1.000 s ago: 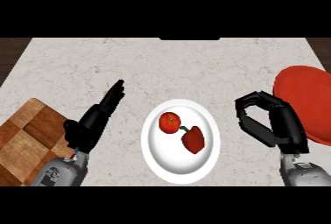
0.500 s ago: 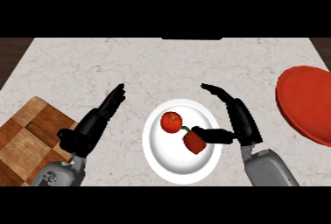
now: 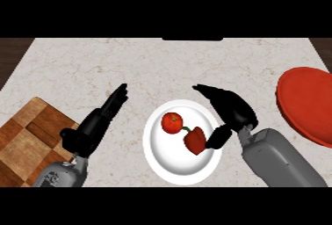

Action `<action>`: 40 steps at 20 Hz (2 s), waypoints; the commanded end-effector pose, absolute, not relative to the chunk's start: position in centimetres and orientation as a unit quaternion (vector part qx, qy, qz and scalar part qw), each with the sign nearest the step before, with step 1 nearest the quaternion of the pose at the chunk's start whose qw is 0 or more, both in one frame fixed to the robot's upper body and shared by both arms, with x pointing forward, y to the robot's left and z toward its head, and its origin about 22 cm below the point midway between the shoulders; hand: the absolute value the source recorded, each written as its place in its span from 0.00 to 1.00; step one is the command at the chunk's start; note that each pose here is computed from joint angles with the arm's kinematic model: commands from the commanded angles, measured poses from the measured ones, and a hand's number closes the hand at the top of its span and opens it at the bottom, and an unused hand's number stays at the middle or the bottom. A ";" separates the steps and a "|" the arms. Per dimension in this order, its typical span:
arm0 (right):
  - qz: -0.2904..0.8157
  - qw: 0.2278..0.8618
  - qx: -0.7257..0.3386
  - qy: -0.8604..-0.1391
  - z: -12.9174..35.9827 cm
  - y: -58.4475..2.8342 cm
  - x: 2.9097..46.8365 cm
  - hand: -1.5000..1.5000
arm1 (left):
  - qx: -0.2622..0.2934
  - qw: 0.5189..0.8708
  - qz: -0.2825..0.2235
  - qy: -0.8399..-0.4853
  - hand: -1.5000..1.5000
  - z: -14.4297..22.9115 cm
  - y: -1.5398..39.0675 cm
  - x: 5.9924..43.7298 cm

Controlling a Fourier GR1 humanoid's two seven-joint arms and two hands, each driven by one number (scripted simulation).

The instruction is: Pick the bell pepper from the plate and place it in the bowl

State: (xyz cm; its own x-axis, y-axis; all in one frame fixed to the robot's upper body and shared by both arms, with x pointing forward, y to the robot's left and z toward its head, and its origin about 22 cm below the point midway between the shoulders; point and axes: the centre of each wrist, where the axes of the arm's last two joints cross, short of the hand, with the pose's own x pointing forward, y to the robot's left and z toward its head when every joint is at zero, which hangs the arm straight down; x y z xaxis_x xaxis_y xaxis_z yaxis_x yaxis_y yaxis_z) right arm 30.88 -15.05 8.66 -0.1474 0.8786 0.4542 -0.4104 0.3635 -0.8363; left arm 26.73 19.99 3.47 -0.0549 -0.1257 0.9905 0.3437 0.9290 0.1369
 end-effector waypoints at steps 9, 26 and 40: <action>0.650 0.662 -0.163 -0.337 15.1 -9.0 32.3 0.00 | -0.071 0.683 -0.164 -0.708 0.50 1.1 21.1 26.2; 0.643 0.642 -0.226 -0.351 11.5 -5.7 28.4 0.00 | -0.067 0.678 -0.164 -0.713 0.50 2.5 20.1 25.8; 0.620 0.631 -0.294 -0.362 8.2 -9.6 27.3 0.00 | -0.085 0.680 -0.167 -0.709 0.50 4.0 19.3 25.3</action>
